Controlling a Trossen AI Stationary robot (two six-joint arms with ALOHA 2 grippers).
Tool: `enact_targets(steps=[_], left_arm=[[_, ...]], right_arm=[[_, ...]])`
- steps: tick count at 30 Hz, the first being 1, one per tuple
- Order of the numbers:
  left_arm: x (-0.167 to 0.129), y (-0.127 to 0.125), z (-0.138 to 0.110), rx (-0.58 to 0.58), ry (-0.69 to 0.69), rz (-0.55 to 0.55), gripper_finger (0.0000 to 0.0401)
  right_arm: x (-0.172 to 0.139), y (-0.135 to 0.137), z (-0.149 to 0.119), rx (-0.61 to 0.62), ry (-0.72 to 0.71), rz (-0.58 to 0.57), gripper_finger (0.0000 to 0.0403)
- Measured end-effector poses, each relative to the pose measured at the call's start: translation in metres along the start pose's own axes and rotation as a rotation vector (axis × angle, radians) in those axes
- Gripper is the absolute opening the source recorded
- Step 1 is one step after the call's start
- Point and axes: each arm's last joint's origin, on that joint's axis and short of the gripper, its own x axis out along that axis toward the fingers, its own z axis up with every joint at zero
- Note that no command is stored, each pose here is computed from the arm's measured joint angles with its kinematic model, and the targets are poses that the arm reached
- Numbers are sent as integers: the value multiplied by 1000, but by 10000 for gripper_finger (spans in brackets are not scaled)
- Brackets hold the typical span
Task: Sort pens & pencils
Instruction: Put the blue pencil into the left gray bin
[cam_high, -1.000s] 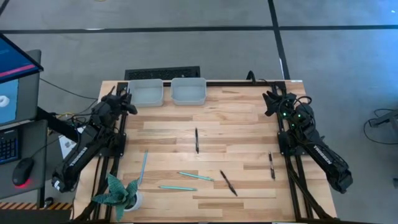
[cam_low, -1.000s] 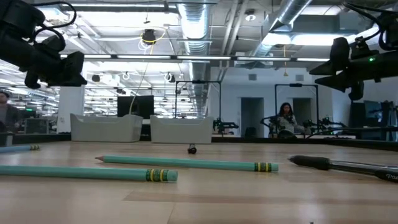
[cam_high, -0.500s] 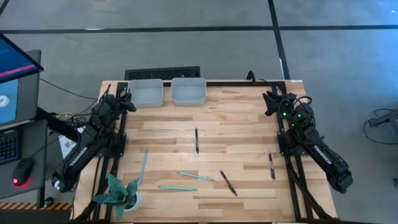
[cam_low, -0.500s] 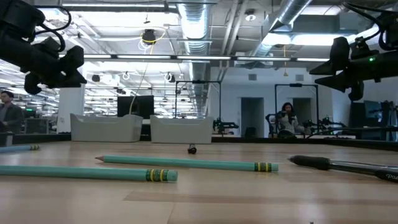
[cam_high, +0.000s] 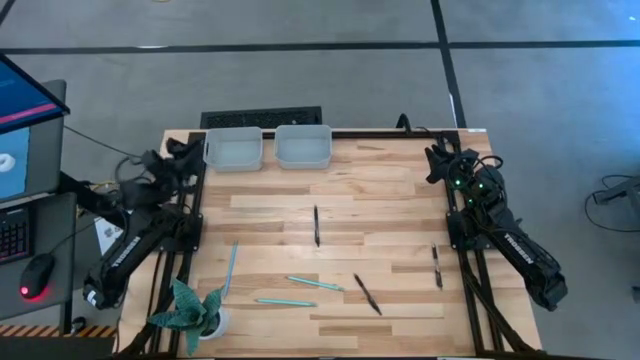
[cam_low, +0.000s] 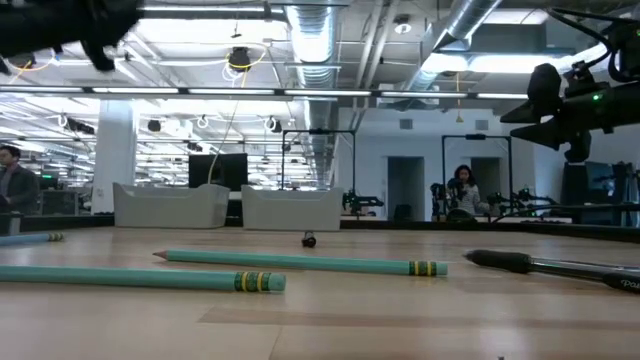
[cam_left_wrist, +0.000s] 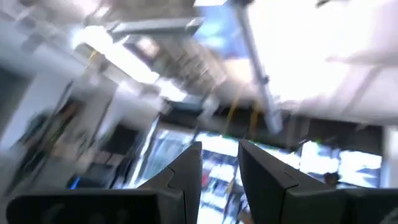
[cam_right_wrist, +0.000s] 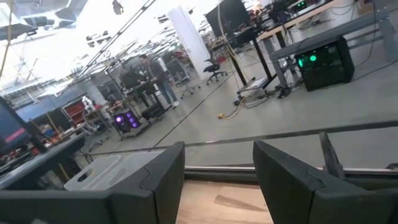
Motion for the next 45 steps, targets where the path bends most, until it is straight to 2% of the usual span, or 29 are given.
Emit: enact_targets(steps=[4,13,17,22,27,33,39,45], left_arm=[[0,-5,7,32,-73,-48,94],[0,-4,6,50,-53,-49,101],[0,-3,1,30,6,-55,138],[0,5,-9,-28,101,31,203],[0,6,-13,-82,207,60,233],[8,-5,9,-8,356,99,236],[32,-14,39,-40,481,174,236],[68,-19,65,26,580,123,236]], right_arm=[[0,0,0,0,0,0,212],[0,0,0,0,0,0,212],[0,0,0,0,1,-1,212],[0,0,0,0,0,0,212],[0,0,0,0,0,0,212],[0,-1,1,0,-24,-49,212],[0,-2,1,0,-37,-74,212],[0,-2,1,0,-36,-74,212]])
